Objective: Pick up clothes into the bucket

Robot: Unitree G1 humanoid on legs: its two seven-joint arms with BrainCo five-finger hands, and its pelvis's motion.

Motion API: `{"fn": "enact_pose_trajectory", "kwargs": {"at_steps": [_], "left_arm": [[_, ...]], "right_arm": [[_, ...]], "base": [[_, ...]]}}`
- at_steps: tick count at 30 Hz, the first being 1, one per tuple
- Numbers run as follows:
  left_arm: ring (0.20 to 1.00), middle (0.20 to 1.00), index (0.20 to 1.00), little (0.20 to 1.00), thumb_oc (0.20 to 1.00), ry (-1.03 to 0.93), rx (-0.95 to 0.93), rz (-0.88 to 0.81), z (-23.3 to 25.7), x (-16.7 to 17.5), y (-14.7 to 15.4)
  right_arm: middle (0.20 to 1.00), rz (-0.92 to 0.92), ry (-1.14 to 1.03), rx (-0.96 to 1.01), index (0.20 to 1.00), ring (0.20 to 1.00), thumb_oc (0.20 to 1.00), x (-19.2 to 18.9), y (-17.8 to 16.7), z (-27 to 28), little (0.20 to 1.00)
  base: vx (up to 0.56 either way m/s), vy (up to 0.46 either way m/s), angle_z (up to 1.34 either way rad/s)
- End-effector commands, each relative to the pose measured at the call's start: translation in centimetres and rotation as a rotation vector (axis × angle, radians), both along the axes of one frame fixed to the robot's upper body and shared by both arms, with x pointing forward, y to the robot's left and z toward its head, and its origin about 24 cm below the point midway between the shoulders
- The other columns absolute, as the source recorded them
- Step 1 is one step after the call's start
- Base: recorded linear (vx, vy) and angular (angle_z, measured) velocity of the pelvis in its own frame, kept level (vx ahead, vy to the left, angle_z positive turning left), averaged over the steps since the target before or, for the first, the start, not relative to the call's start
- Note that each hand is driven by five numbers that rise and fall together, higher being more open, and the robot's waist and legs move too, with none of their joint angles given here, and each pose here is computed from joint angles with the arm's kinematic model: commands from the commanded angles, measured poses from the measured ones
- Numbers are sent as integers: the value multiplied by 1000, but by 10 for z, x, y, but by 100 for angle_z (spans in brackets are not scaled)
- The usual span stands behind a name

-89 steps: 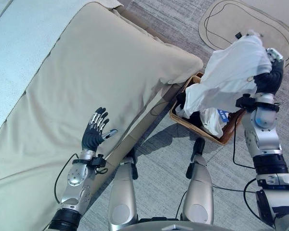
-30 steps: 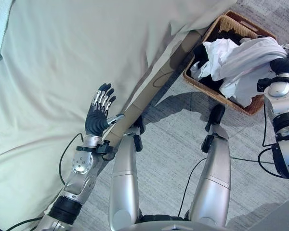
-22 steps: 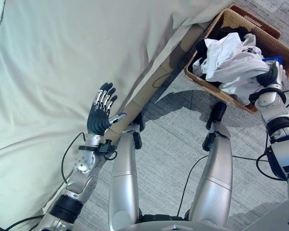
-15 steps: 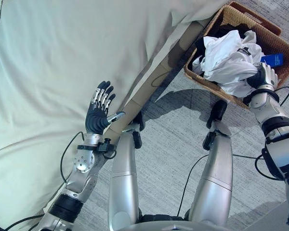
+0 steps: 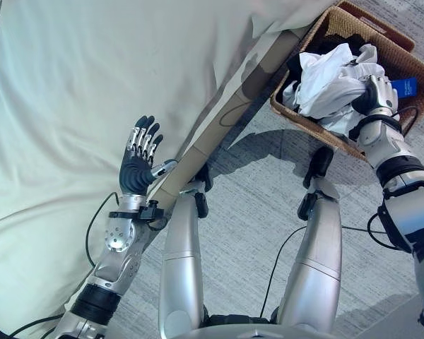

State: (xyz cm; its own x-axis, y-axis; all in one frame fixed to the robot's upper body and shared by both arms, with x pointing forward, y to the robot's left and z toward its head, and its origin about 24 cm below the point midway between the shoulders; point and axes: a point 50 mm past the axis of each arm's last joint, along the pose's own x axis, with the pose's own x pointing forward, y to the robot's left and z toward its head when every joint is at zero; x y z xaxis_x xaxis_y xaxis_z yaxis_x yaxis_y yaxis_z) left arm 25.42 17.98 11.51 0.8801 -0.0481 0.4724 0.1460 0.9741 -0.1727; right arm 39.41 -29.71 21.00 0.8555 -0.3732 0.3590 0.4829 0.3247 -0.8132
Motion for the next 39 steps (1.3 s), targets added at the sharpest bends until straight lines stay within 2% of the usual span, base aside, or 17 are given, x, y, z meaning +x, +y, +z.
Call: {"fn": "enact_pose_trajectory", "kwargs": {"at_steps": [1,2,10,13,15,17,19,28,32,39], "left_arm": [[1000,1000,1000,1000,1000,-101,-73,32,16,-9,7],[1000,1000,1000,1000,1000,-99,-79,29,16,-9,6],[1000,1000,1000,1000,1000,-71,-76,47,9,-3,10],[1000,1000,1000,1000,1000,-25,-49,63,-2,-1,14],[1000,1000,1000,1000,1000,-24,-48,62,-2,-1,14],[1000,1000,1000,1000,1000,24,-67,63,-13,-2,19],[1000,1000,1000,1000,1000,64,-101,68,-23,-4,24],[1000,1000,1000,1000,1000,147,-104,141,-46,-18,45],[1000,1000,1000,1000,1000,169,-66,184,-51,-21,53],[1000,1000,1000,1000,1000,264,-17,236,-71,-25,58]], "right_arm": [[903,-40,-102,98,903,903,903,-3,-5,6,903],[1000,-47,-114,127,1000,1000,1000,-4,-6,5,1000],[1000,-51,-168,337,1000,1000,1000,-10,-12,-14,1000],[1000,-9,-254,755,1000,1000,1000,-22,-11,-62,1000],[1000,-10,-254,757,1000,1000,1000,-22,-11,-63,1000],[1000,5,-275,925,1000,1000,1000,-38,-11,-98,1000],[1000,-3,-262,995,1000,1000,1000,-49,-12,-120,1000],[1000,-1,-147,1088,1000,1000,1000,-96,-3,-186,1000],[1000,36,-127,1098,1000,1000,1000,-107,8,-196,1000],[1000,202,-154,1141,1000,1000,1000,-127,34,-195,1000]], "base": [[0,0,0],[0,0,0],[8,-11,-1],[-11,-50,7],[34,-30,9],[109,-52,3],[117,-54,7],[118,-41,5],[119,-15,1],[113,3,4]]}}
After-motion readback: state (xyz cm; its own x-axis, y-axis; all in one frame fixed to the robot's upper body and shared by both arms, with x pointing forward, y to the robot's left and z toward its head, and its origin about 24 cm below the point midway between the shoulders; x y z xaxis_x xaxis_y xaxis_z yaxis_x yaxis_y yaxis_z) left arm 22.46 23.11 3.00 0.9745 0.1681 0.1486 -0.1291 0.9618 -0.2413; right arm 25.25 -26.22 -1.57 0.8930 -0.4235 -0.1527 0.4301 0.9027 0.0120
